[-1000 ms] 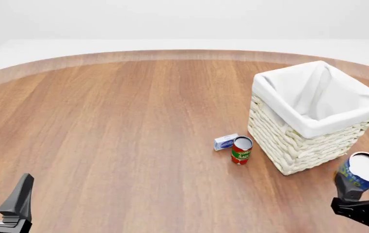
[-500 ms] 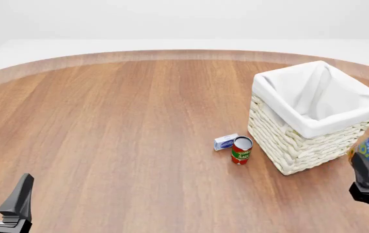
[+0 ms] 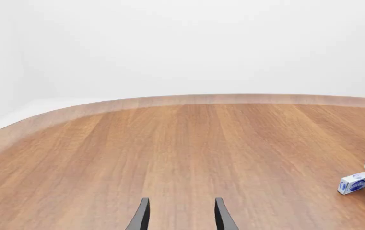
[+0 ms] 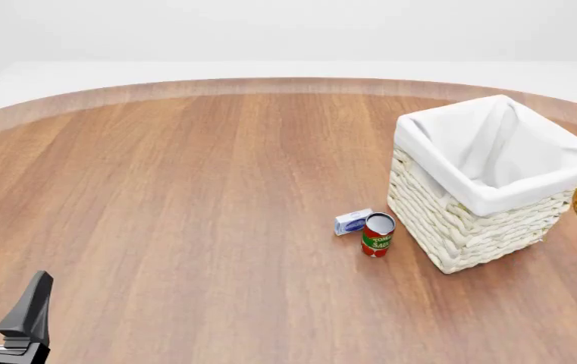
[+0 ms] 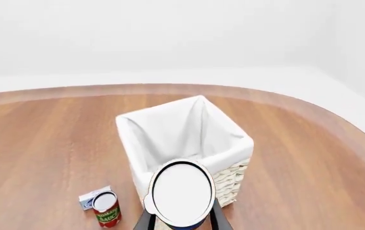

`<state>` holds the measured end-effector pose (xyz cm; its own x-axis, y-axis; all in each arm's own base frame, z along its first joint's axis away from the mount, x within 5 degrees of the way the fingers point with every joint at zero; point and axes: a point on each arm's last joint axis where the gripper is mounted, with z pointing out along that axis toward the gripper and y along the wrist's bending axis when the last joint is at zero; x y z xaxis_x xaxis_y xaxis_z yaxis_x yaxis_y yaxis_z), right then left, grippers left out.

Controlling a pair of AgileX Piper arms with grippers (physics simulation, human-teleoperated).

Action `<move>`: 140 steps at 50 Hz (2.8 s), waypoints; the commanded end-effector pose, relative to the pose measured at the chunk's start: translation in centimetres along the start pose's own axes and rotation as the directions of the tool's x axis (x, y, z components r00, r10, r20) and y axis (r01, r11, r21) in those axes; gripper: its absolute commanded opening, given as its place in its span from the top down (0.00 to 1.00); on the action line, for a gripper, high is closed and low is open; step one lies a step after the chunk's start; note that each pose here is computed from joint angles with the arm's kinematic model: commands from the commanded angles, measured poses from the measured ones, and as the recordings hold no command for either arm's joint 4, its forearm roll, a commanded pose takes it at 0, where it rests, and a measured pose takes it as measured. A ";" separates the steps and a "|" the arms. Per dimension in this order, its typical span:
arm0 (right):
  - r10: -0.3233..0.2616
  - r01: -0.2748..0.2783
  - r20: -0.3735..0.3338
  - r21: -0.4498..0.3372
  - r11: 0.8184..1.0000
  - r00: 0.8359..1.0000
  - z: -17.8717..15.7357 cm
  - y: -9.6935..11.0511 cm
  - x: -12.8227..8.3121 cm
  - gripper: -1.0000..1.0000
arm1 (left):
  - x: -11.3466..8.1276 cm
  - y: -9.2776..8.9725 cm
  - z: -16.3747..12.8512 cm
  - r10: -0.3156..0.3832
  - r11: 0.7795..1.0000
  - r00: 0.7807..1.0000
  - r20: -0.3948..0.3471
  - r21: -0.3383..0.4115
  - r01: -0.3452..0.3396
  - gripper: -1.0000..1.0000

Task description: Pick up the alphabet soup and the cream cheese box, and put them in the basket.

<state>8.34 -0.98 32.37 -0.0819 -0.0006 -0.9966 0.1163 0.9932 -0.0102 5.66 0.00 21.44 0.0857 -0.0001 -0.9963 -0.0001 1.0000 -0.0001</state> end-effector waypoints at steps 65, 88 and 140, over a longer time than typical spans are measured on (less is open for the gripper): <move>0.039 -0.043 -0.100 -0.036 0.998 0.994 10.4 0.7 -8.6 1.00 | 0.0 0.0 0.0 0.000 1.000 1.000 0.000 0.000 0.000 0.00; 0.116 -0.118 -0.204 0.001 0.993 0.972 15.8 0.5 -6.5 1.00 | 0.0 0.0 0.0 0.000 1.000 1.000 0.000 0.000 0.000 0.00; 0.103 -0.107 -0.274 0.000 0.994 0.956 21.5 0.8 -3.7 1.00 | 0.0 0.0 0.0 0.000 1.000 1.000 0.000 0.000 0.000 0.00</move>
<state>29.38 -2.70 34.47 -0.3447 0.1269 -0.9301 0.1240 0.9883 0.0889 5.66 0.00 21.44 0.0856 -0.0002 -0.9963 -0.0001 1.0000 -0.0002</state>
